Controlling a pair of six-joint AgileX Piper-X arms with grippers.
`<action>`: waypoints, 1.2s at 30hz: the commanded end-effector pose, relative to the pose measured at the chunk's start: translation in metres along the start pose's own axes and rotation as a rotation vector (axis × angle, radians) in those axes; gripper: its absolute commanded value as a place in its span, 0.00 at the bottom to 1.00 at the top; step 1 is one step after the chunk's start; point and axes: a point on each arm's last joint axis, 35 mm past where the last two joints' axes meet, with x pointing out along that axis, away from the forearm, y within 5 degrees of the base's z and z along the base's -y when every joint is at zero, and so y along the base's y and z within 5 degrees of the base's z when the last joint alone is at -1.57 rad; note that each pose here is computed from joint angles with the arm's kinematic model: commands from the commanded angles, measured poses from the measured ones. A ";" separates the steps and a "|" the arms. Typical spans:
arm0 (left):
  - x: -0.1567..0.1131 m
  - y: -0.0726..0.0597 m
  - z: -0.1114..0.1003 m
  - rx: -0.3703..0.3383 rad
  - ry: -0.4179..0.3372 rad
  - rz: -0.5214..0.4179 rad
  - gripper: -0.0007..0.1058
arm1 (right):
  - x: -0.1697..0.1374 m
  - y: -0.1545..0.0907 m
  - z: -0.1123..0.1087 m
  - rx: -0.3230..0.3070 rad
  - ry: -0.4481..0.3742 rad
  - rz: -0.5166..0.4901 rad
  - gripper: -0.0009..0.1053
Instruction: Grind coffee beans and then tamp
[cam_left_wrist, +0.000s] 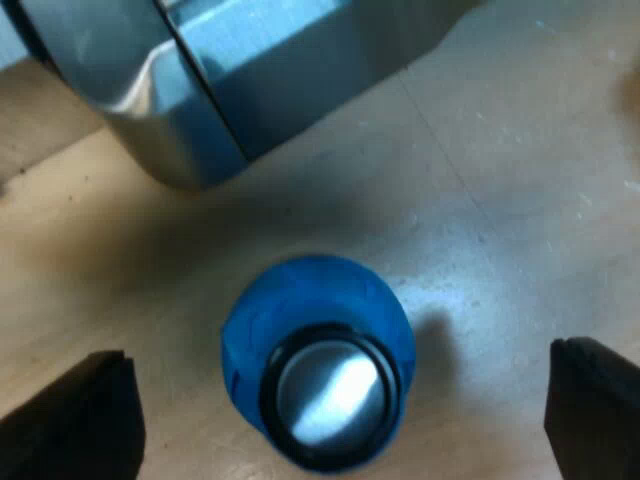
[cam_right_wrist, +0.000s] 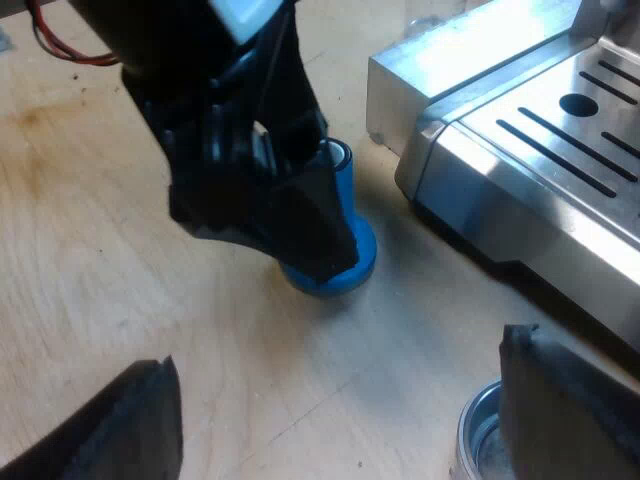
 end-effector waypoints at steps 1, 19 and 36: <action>0.003 0.000 0.006 -0.003 -0.002 0.002 0.78 | -0.001 -0.001 0.003 0.003 -0.022 0.002 0.64; 0.018 0.001 0.006 -0.006 0.044 0.005 0.74 | -0.001 -0.001 0.003 0.003 -0.022 0.002 0.64; 0.018 0.001 0.006 -0.002 0.048 -0.004 0.57 | -0.001 -0.001 0.003 0.003 -0.022 0.002 0.64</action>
